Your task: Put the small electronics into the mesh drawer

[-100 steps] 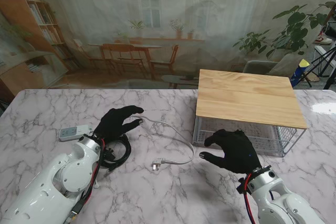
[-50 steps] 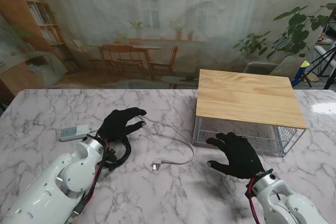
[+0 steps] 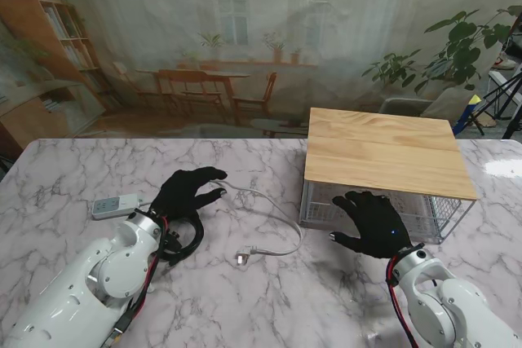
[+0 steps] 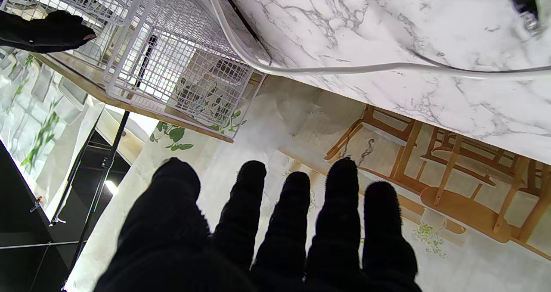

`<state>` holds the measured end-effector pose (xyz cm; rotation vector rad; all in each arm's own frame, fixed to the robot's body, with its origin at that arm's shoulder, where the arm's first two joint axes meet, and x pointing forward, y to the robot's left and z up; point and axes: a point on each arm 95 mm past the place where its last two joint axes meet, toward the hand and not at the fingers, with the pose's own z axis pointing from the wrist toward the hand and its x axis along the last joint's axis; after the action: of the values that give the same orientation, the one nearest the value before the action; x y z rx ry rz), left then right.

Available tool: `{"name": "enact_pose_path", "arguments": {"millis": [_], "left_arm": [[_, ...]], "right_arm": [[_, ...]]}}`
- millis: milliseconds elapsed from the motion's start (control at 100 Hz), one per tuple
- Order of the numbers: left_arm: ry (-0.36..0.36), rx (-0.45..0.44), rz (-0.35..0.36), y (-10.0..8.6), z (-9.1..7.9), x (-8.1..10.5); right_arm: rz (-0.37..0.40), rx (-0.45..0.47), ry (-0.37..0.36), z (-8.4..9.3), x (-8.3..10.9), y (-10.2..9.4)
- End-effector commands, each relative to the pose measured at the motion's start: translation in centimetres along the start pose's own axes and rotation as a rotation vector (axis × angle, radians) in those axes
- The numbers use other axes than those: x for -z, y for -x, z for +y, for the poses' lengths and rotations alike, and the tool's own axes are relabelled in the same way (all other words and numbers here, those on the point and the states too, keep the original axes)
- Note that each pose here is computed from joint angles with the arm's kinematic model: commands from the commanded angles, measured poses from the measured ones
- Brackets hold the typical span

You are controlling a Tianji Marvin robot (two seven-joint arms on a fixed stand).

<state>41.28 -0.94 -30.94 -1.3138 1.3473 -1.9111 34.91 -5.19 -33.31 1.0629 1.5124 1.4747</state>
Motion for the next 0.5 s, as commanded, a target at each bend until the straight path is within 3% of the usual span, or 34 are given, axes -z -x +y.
{"name": "enact_pose_path", "arguments": {"millis": [0, 490], "left_arm": [[0.016, -0.002, -0.001, -0.1, 0.2, -0.1], [0.030, 0.001, 0.001, -0.2, 0.4, -0.1]], "right_arm": [[-0.023, 0.022, -0.018, 0.0, -0.4, 1.0], [-0.117, 0.046, -0.068, -1.4, -2.8, 3.1]]}}
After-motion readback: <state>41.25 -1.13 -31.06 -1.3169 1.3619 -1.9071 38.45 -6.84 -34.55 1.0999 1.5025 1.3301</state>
